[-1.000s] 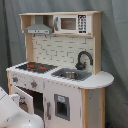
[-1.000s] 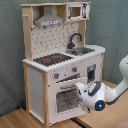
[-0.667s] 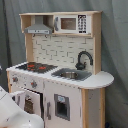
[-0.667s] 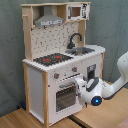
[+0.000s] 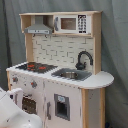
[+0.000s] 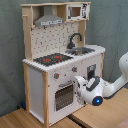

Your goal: Play with the kitchen

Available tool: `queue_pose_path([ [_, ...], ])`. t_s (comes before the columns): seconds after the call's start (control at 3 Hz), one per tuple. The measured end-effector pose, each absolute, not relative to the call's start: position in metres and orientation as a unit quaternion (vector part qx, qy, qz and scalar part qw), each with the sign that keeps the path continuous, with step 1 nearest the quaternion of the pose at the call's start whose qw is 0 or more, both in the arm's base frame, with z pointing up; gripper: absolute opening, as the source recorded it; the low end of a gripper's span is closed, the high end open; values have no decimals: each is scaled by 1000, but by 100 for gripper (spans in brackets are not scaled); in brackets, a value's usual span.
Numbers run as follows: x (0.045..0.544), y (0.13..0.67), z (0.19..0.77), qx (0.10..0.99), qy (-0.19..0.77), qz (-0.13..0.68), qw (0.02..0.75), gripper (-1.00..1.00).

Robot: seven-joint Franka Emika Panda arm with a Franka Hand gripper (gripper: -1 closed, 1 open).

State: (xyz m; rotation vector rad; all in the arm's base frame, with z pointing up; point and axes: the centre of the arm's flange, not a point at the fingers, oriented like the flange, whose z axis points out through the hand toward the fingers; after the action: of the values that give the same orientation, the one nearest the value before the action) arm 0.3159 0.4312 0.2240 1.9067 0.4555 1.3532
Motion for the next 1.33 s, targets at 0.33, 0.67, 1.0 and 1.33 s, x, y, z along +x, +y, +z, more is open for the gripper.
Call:
queue_pose_path([
  [0.33, 301, 449, 243, 707, 214, 558, 378, 100],
  [0.67, 286, 474, 270, 664, 256, 584, 390, 100],
  [1.0, 274, 490, 289, 633, 283, 596, 406, 100],
  [1.33, 259, 505, 305, 596, 313, 603, 428, 100],
])
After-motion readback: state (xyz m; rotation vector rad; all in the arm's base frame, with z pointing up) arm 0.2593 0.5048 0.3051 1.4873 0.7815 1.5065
